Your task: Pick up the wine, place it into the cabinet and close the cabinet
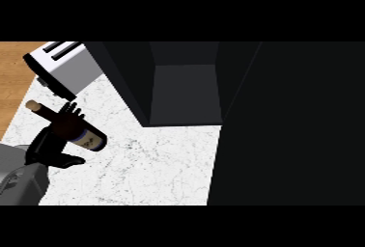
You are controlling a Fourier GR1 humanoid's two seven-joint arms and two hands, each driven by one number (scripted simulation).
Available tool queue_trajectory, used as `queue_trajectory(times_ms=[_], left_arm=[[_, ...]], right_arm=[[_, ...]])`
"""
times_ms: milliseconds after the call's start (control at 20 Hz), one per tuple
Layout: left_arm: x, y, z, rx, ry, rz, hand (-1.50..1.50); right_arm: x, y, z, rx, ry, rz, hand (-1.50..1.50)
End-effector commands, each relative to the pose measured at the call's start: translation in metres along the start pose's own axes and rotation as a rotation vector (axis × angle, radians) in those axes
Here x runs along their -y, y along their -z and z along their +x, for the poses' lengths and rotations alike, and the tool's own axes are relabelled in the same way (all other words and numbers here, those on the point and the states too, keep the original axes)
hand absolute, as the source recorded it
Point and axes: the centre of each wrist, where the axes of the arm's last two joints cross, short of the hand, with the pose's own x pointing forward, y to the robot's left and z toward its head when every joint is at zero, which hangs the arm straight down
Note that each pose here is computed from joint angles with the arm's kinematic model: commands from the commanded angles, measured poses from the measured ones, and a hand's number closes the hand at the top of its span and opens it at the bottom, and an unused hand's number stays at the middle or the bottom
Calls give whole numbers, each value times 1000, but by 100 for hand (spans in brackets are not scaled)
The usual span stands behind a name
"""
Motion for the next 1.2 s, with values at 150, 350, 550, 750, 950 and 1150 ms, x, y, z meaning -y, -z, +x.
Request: queue_trajectory(times_ms=[150,350,550,750,950,1150], left_arm=[[10,4,-16,50,-22,-40,-150],[10,5,-17,65,-97,-31,150],[12,6,-17,67,-86,-104,150],[35,24,-13,159,80,-207,150],[37,24,-13,220,118,-219,150],[55,22,-28,311,127,-167,150]], right_arm=[[3,-9,13,4,55,58,-150],[-5,-17,14,-2,29,80,-150],[0,-19,11,-6,62,59,-150],[0,-22,5,8,61,44,-150],[-3,-16,15,-11,43,55,-150],[6,-15,6,-18,28,57,-150]])
